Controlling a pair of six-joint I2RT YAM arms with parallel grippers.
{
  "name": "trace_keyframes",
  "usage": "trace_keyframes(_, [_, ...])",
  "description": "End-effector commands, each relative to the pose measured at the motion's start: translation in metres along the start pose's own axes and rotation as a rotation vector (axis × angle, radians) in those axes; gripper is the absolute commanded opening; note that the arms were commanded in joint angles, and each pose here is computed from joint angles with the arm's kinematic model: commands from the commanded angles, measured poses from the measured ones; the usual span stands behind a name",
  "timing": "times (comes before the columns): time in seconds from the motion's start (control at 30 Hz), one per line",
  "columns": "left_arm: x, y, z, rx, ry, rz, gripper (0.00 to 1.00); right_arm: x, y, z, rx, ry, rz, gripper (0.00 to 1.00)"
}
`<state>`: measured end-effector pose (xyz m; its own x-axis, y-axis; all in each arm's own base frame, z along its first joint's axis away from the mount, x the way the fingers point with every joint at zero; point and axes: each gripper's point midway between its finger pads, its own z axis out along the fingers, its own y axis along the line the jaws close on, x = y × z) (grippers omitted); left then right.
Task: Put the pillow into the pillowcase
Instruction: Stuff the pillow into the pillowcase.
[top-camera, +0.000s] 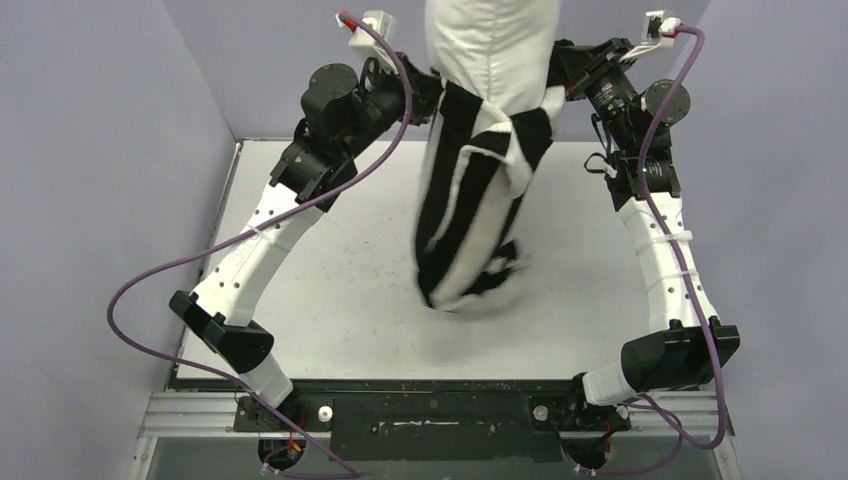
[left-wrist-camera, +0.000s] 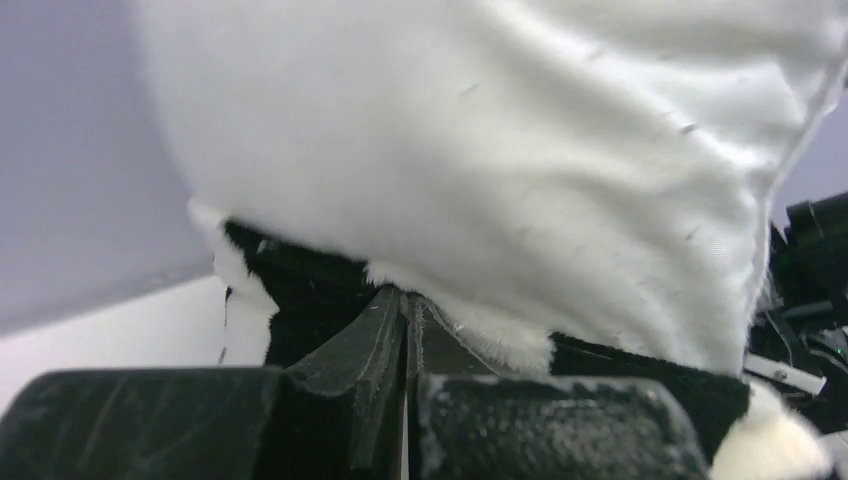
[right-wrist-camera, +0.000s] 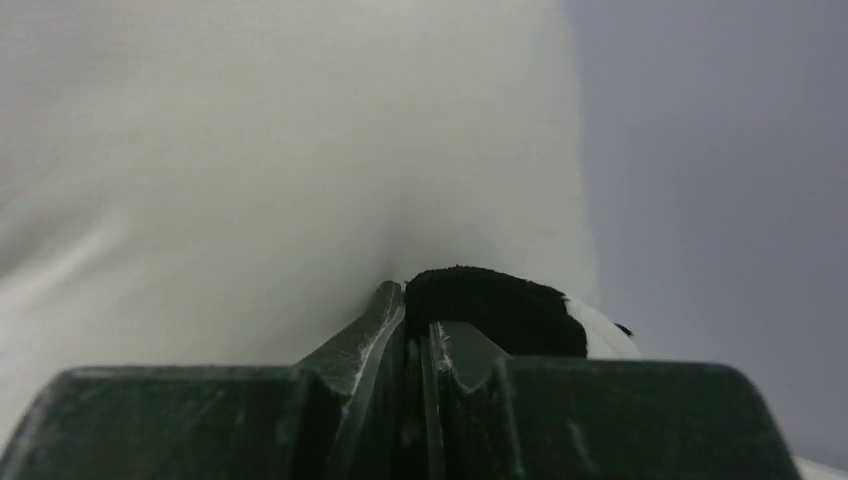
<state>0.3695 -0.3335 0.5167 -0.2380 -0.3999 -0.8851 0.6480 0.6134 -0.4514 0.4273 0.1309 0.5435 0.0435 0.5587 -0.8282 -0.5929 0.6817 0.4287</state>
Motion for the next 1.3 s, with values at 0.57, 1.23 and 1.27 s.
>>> trace_keyframes(0.57, [-0.084, -0.014, -0.045, 0.038, -0.365, 0.248, 0.0, -0.013, 0.091, 0.036, -0.531, -0.052, 0.005, 0.0])
trace_keyframes(1.23, [-0.174, -0.028, -0.049, 0.02, -0.525, 0.174, 0.0, 0.007, 0.064, 0.058, -0.511, -0.081, 0.049, 0.0])
trace_keyframes(1.27, [-0.184, -0.009, -0.043, 0.016, -0.526, 0.128, 0.0, 0.007, 0.075, 0.05, -0.493, -0.093, 0.003, 0.0])
